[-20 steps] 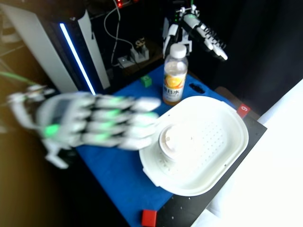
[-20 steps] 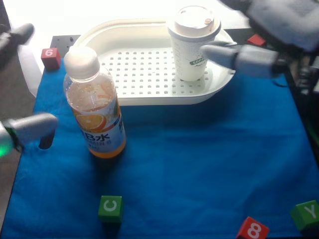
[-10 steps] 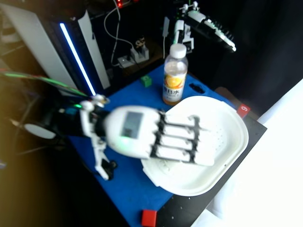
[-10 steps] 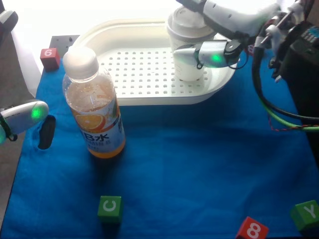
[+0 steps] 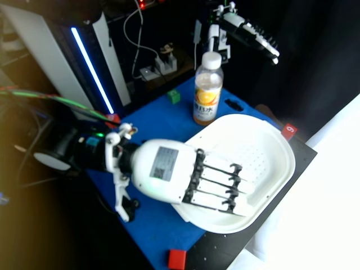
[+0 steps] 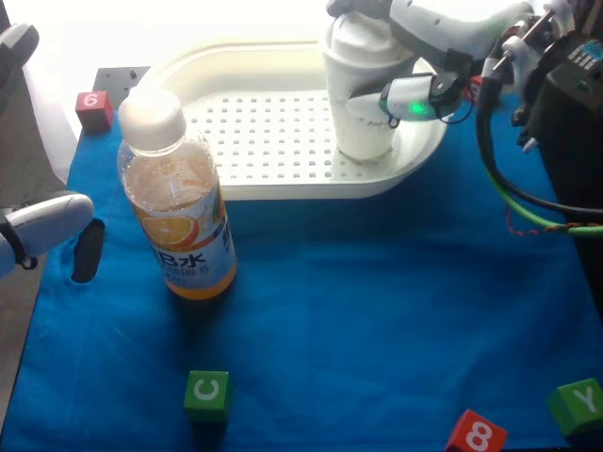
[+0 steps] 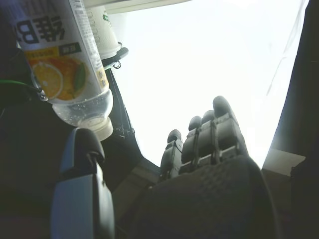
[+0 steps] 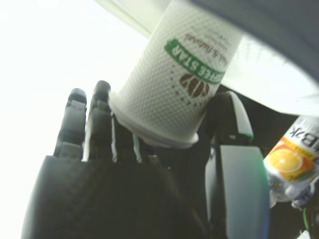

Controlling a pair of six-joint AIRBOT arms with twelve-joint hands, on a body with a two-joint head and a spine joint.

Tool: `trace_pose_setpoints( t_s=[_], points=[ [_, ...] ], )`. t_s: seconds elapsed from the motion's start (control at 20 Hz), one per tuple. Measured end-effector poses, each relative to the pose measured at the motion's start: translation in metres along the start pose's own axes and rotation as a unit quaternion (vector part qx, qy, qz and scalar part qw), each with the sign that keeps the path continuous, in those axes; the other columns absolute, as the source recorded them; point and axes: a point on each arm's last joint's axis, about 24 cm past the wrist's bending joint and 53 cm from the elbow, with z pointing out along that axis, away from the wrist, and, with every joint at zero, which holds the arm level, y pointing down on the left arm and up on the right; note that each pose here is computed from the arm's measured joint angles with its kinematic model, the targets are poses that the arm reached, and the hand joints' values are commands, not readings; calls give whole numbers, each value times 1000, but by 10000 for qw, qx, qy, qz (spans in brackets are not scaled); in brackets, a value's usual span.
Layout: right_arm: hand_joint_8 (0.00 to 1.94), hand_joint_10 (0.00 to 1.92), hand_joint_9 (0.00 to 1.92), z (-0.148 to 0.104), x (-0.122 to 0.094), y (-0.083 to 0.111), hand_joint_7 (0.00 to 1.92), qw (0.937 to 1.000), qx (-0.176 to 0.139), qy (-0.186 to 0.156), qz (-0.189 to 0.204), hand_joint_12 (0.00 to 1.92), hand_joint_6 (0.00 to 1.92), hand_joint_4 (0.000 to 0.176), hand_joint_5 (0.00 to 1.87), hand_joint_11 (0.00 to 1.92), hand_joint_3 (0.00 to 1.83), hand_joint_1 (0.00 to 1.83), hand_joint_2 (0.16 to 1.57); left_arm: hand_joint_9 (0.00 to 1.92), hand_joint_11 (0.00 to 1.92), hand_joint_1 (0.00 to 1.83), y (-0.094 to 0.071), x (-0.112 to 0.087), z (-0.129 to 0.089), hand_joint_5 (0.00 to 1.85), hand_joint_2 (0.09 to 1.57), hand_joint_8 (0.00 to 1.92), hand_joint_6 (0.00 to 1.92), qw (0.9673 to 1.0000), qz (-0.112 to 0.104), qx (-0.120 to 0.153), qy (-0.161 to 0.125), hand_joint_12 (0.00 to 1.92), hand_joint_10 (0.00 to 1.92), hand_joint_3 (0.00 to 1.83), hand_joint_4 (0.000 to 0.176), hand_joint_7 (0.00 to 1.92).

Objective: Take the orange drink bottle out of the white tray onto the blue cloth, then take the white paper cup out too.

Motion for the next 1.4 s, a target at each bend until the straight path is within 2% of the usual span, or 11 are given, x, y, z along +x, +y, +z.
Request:
trace_pose_setpoints(
  t_s=[0.15,0.25,0.35,0.45,0.55,0.6,0.7,0.9,1.05,1.15,1.4],
  points=[
    [889,1275,173,-2,6,7,155,10000,-52,78,31,1841,1421,0,0,121,1,982,1234,0,0,614,1,-1,0,28,1040,0,4,10000,-8,-14,-21,228,0,0,139,0],
    [1466,1871,248,-15,-2,20,80,9997,-240,43,-45,1920,1465,0,29,406,0,997,1228,9,0,601,2,0,-1,23,1043,0,1,10000,-2,-30,-3,329,2,0,155,0],
    [1407,1762,127,-31,-18,38,76,9984,-535,-125,-163,1921,1404,0,64,208,0,991,1216,17,0,594,2,0,-1,7,1048,0,1,10000,-5,-41,-9,378,4,1,161,0],
    [1422,1808,174,-49,-35,58,64,9956,-839,-325,-248,1921,1440,0,15,288,11,921,1258,2,0,607,3,0,-1,0,1049,0,0,10000,-9,-49,-4,358,0,1,141,0],
    [1551,1811,347,-67,-43,82,160,9920,-1168,-447,-194,1921,1457,0,0,511,6,957,1262,0,0,634,4,-1,-1,0,1044,0,0,10000,-14,-62,-17,266,0,0,157,0],
    [1539,1762,239,-82,-45,97,106,9882,-1451,-449,-207,1921,1421,0,0,379,5,921,1262,0,0,631,3,-1,-2,0,1043,0,0,10000,-18,-53,-22,309,0,0,143,0],
    [1534,1784,116,-101,-41,107,34,9839,-1746,-372,-102,1921,1444,0,0,253,2,942,1258,0,0,612,5,-2,-3,0,1034,0,0,10000,-10,-80,-42,324,0,0,155,0],
    [1478,1750,111,-111,-35,98,58,9857,-1664,-234,117,1921,1491,0,9,89,5,867,1271,0,0,633,4,-4,-4,5,1042,0,2,9999,-4,-67,-78,305,0,0,153,0],
    [1509,1761,95,-129,-14,93,63,9857,-1677,91,118,1921,1387,0,0,16,2,851,1275,3,0,643,7,-6,-5,10,1037,0,2,9999,-6,-125,-115,257,1,0,175,0],
    [1494,1806,89,-138,7,84,35,9867,-1575,372,114,1921,1388,0,0,58,0,907,1267,0,0,651,7,-6,-5,1,1050,0,1,9998,-13,-120,-129,191,0,1,158,0],
    [1438,1720,136,-143,27,51,69,9915,-1072,679,295,1921,1480,0,0,105,0,927,1231,0,0,656,8,-7,-6,0,1096,0,0,9998,-11,-148,-150,191,0,4,161,0]
  ],
)
